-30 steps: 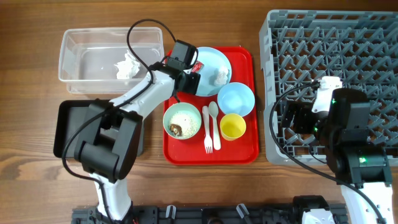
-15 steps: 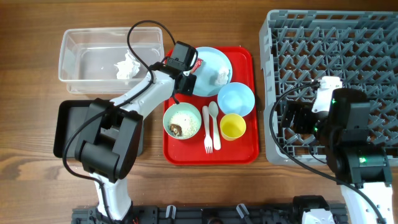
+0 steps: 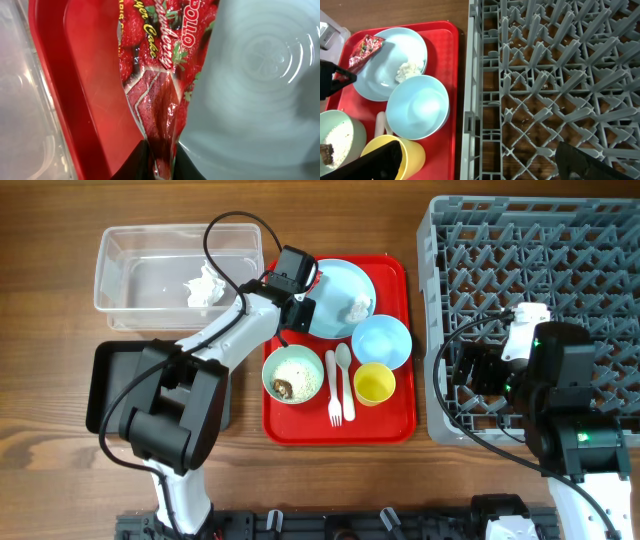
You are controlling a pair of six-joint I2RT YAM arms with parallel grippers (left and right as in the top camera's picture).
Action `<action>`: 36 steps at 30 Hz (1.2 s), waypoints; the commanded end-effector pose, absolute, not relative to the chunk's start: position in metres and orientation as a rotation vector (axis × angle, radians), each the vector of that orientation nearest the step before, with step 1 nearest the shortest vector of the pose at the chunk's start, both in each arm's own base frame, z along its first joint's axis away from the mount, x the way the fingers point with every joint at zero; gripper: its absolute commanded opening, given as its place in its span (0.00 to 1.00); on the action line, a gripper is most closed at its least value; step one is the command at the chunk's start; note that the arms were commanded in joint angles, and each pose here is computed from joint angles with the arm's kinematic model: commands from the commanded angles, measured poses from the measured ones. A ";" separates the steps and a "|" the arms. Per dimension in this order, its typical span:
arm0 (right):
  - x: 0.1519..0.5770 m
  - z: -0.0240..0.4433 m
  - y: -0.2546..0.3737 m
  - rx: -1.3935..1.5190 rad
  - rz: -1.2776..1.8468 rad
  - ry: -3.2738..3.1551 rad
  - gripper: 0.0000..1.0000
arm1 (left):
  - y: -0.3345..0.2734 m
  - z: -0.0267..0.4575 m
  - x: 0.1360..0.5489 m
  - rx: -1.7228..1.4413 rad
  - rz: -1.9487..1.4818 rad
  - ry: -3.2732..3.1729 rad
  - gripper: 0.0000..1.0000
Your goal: Sort waste into correct bins and load items into the dishwasher rack
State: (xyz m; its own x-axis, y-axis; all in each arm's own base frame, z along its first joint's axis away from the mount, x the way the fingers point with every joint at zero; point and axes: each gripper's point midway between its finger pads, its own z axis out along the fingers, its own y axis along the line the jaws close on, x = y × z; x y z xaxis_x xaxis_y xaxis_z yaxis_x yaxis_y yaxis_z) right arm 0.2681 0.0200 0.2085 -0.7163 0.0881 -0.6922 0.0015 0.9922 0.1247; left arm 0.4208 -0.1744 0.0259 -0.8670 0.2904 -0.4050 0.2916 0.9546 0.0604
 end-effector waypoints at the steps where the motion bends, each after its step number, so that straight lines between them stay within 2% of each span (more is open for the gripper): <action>1: 0.270 0.216 0.018 0.059 0.126 2.348 1.00 | -0.170 0.052 0.428 0.396 0.035 2.624 0.12; 6: 0.270 0.216 0.018 0.059 0.126 2.348 1.00 | -0.170 0.061 0.429 0.392 0.028 2.609 0.09; 8: 0.270 0.216 0.018 0.059 0.126 2.348 1.00 | -0.170 0.064 0.429 0.387 0.025 2.604 0.04; 11: 0.270 0.216 0.018 0.059 0.126 2.348 1.00 | -0.170 0.074 0.429 0.370 0.013 2.585 0.04; 16: 0.270 0.216 0.017 0.059 0.121 2.348 1.00 | -0.165 0.121 0.437 0.269 -0.036 2.483 0.04; 23: 0.270 0.216 0.017 0.060 0.122 2.348 1.00 | -0.115 0.181 0.447 0.058 -0.056 2.367 0.04; 26: 0.270 0.216 0.017 0.060 0.122 2.348 1.00 | -0.081 0.178 0.451 -0.121 -0.053 2.384 0.04; 33: 0.270 0.216 0.017 0.059 0.122 2.348 1.00 | -0.027 0.139 0.439 -0.626 -0.085 2.469 0.04; 34: 0.270 0.216 0.017 0.060 0.122 2.348 1.00 | -0.024 0.135 0.439 -0.670 -0.088 2.469 0.09; 36: 0.270 0.216 0.017 0.059 0.122 2.348 1.00 | -0.021 0.130 0.441 -0.716 -0.093 2.464 0.39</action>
State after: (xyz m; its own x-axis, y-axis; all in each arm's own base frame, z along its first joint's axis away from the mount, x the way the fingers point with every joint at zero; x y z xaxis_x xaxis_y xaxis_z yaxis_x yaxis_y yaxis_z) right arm 0.2681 0.0199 0.2085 -0.7163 0.0881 -0.6922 0.0018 0.9922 0.1244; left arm 0.4371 -0.0276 0.1422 -0.7524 -0.3663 -0.5475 -0.3428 0.9275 -0.1494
